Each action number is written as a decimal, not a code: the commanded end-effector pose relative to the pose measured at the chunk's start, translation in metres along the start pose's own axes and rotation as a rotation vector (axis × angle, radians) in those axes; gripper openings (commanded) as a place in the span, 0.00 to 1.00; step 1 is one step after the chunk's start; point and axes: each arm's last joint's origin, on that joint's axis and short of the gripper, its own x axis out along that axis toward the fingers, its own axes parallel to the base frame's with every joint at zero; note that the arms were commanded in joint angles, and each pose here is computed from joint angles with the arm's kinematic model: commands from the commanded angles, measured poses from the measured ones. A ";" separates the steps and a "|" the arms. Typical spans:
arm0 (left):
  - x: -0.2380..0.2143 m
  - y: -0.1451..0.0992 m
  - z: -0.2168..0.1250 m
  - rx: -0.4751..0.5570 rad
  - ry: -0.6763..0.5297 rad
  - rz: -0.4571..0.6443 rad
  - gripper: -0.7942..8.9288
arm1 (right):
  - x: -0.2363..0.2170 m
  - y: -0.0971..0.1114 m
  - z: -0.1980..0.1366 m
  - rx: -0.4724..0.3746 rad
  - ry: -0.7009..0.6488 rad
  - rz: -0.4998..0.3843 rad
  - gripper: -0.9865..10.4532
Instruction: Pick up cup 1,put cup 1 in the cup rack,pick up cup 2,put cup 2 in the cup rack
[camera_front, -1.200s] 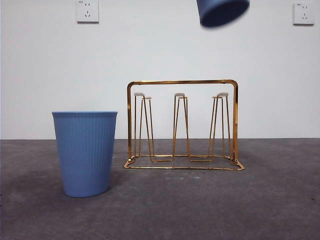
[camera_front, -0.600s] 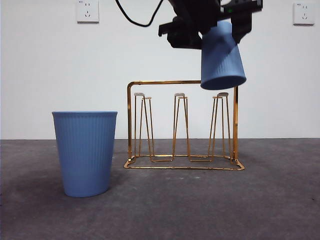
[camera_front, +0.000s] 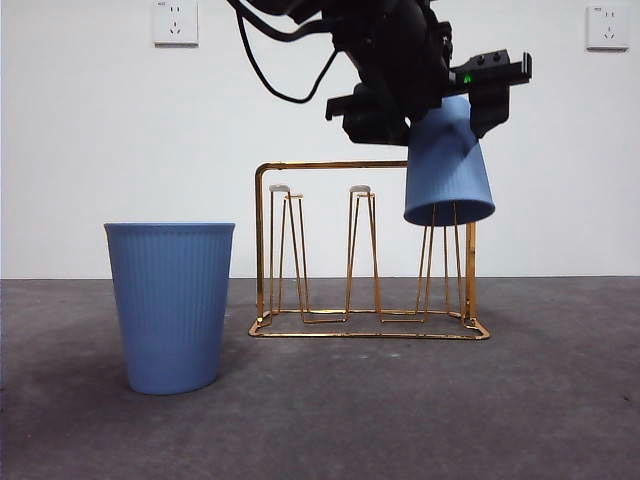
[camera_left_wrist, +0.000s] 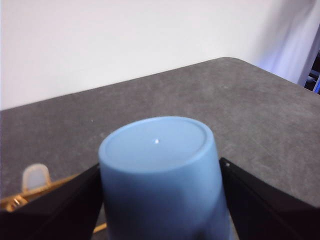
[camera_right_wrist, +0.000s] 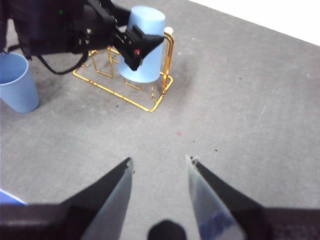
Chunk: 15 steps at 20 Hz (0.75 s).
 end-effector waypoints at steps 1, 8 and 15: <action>0.007 0.000 -0.011 -0.022 0.023 0.014 0.08 | 0.001 0.000 0.000 0.003 -0.003 -0.002 0.25; 0.016 -0.006 -0.039 -0.036 0.121 0.018 0.08 | 0.001 0.000 0.000 -0.008 -0.005 -0.002 0.25; 0.017 -0.007 -0.054 -0.032 0.205 0.038 0.07 | 0.001 0.000 0.000 -0.014 -0.005 -0.002 0.25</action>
